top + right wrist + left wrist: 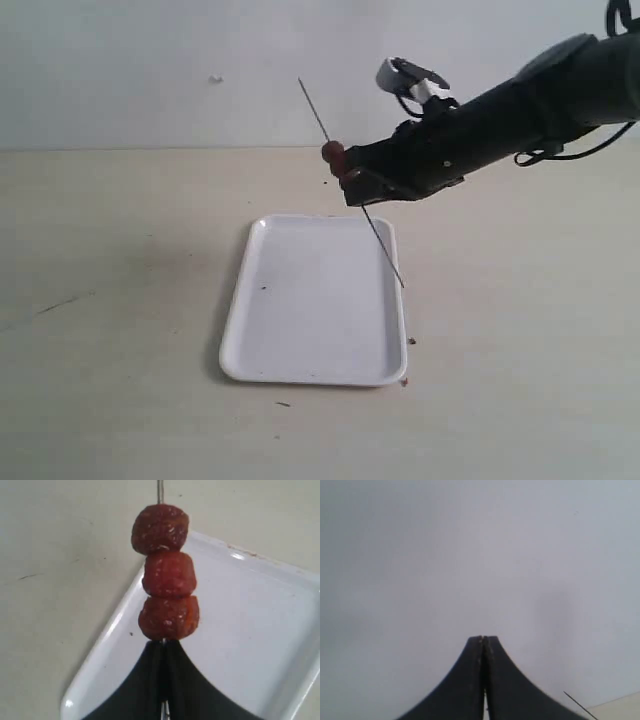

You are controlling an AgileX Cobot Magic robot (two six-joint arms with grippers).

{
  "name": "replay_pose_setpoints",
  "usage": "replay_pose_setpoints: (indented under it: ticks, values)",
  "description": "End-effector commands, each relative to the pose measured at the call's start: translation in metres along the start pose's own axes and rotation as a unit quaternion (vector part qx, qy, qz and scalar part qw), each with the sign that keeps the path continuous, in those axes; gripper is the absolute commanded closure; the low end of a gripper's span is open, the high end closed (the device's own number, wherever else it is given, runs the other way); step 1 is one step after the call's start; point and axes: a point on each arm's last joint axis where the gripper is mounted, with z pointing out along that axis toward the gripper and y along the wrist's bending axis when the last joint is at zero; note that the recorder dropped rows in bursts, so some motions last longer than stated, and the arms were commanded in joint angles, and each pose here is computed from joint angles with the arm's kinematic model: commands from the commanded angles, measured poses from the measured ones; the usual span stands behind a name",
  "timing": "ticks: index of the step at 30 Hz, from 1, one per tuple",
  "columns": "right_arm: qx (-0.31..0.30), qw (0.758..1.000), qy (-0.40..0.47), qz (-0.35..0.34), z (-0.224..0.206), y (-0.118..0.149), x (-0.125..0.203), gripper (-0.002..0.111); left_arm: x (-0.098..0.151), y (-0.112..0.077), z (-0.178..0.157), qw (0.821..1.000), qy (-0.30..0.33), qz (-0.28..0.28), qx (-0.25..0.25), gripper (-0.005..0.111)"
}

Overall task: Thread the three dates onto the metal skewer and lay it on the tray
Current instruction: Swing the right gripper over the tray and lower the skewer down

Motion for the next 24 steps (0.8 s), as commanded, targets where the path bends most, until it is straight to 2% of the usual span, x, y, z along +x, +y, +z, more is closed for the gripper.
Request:
replay_pose_setpoints:
  ticks: [1, 3, 10, 17, 24]
  values:
    - [0.058, 0.996, 0.019, 0.058, 0.017, 0.027, 0.013, 0.108, -0.002, 0.002, -0.002, 1.000, -0.020, 0.000, -0.009, 0.107]
    - [0.057, 0.993, 0.038, 0.095, 0.023, 0.037, 0.023, 0.108, -0.002, 0.002, -0.002, 1.000, -0.020, 0.000, -0.009, 0.107]
    - [0.088, 0.980, 0.107, 0.144, 0.031, 0.058, 0.043, 0.108, 0.000, 0.001, -0.002, 1.000, -0.010, 0.000, -0.005, 0.107]
    - [0.150, 0.967, 0.057, 0.196, 0.045, 0.080, 0.048, 0.108, 0.001, 0.000, -0.005, 1.000, 0.006, 0.000, 0.003, 0.107]
    - [0.202, 0.949, 0.052, 0.238, 0.066, 0.070, 0.062, 0.108, -0.009, 0.001, -0.019, 1.000, -0.009, -0.002, 0.006, 0.107]
